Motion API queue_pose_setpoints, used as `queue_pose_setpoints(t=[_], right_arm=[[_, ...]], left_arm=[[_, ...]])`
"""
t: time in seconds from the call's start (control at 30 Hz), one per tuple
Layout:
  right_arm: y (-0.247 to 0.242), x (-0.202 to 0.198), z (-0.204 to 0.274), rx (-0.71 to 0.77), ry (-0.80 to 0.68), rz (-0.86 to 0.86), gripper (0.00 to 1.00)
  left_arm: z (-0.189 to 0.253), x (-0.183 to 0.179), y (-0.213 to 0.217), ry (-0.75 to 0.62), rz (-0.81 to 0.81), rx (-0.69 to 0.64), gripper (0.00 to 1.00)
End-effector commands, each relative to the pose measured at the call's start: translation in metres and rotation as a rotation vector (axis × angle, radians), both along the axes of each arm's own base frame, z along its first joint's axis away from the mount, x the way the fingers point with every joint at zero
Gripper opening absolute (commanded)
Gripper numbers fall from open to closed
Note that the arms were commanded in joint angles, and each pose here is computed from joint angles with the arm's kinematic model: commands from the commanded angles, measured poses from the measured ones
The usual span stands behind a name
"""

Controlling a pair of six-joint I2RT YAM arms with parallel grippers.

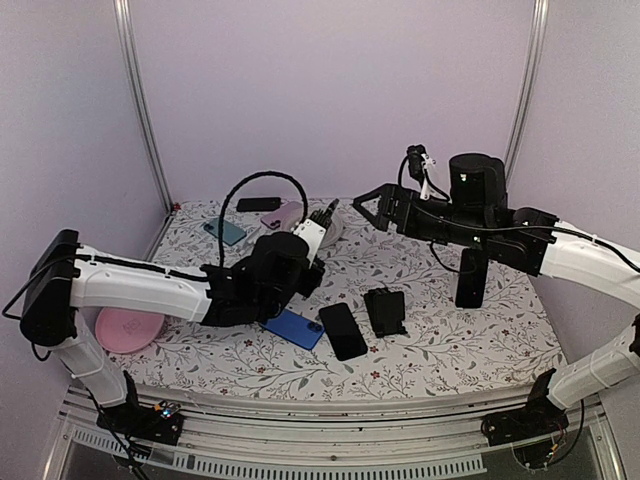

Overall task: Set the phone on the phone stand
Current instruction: Pass from the left arm to the right

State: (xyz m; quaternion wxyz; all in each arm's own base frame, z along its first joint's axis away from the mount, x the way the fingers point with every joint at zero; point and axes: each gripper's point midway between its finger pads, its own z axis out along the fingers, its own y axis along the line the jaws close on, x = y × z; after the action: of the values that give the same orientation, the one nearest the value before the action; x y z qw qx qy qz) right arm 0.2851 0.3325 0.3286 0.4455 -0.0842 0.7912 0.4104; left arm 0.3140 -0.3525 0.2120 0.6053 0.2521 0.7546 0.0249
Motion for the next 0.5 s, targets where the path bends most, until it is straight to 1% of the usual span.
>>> queue_pose_setpoints(t=[0.0, 0.17, 0.47], right_arm=[[0.012, -0.002, 0.008, 0.046, -0.014, 0.059, 0.99], [0.019, -0.001, 0.011, 0.062, -0.005, 0.083, 0.99], [0.017, 0.000, 0.018, 0.093, 0.003, 0.069, 0.99]], left_arm=[[0.021, 0.003, 0.013, -0.132, 0.111, 0.069, 0.00], [0.029, -0.001, 0.016, -0.220, 0.155, 0.138, 0.00], [0.039, -0.011, 0.019, -0.368, 0.223, 0.286, 0.00]])
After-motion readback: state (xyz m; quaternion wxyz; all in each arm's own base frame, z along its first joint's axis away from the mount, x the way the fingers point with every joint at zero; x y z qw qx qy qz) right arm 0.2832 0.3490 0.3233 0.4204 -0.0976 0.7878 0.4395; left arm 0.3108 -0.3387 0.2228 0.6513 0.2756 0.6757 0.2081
